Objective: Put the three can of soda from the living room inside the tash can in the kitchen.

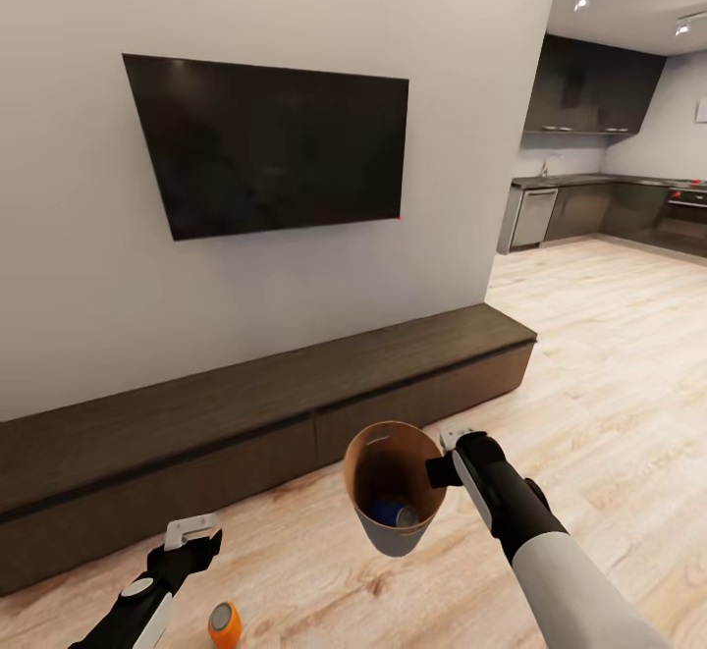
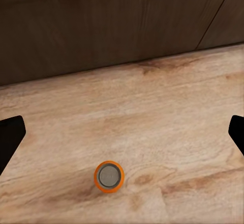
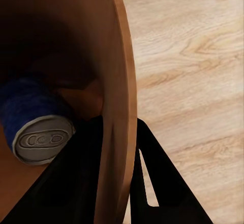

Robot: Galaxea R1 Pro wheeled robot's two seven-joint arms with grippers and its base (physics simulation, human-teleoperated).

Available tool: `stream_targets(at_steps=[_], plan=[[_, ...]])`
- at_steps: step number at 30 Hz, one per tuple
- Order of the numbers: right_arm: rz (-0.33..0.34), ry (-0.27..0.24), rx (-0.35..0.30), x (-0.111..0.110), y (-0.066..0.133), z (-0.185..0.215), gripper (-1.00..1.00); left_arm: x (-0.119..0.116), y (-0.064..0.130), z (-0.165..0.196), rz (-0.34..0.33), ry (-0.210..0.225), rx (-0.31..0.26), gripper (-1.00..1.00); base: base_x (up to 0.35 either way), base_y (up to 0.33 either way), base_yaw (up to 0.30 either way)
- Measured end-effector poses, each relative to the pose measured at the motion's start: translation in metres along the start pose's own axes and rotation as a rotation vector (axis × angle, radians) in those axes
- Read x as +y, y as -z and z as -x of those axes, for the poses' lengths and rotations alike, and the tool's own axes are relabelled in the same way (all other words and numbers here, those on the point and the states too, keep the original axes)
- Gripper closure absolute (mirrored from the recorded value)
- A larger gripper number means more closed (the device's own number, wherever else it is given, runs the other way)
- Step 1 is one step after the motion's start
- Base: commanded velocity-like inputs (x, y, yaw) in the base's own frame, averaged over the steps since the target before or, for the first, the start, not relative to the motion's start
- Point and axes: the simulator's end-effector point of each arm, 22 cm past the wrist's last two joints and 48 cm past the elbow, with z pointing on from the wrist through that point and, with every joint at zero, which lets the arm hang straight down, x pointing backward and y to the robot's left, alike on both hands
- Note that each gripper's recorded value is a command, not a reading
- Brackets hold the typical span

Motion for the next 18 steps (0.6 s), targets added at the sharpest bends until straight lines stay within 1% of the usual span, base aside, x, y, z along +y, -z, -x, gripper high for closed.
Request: stream_targets(at_steps=[2, 4, 6, 8, 10, 11, 15, 18], plan=[[-0.009, -0.004, 0.001, -0.008, -0.003, -0.003, 1.0, 0.0, -0.002, -0.003, 0.0, 0.0, 0.0, -1.0, 0.0, 0.0, 0.0], [-0.032, -0.005, -0.006, -0.023, -0.004, -0.003, 1.0, 0.0, -0.004, -0.006, 0.0, 0.0, 0.0, -1.0, 0.0, 0.0, 0.0], [-0.071, 0.015, -0.028, -0.034, 0.007, 0.009, 1.0, 0.0, -0.007, -0.009, 0.0, 0.001, -0.001, -1.0, 0.0, 0.0, 0.0], [-0.055, 0.003, -0.051, -0.031, 0.013, 0.018, 1.0, 0.001, -0.009, -0.012, 0.0, 0.001, -0.001, -1.0, 0.0, 0.0, 0.0], [-0.026, -0.014, -0.072, -0.024, 0.017, 0.025, 1.0, 0.001, -0.011, -0.015, 0.0, 0.001, -0.001, -1.0, 0.0, 0.0, 0.0], [-0.023, -0.016, -0.075, -0.023, 0.017, 0.025, 1.0, 0.001, -0.012, -0.017, 0.0, 0.001, 0.0, -1.0, 0.0, 0.0, 0.0], [-0.062, 0.004, -0.093, -0.032, 0.018, 0.03, 1.0, 0.001, -0.017, -0.023, 0.0, 0.001, -0.001, -1.0, 0.0, 0.0, 0.0], [-0.046, -0.005, -0.102, -0.029, 0.015, 0.031, 1.0, 0.001, -0.02, -0.028, 0.0, 0.001, -0.001, -1.0, 0.0, 0.0, 0.0]])
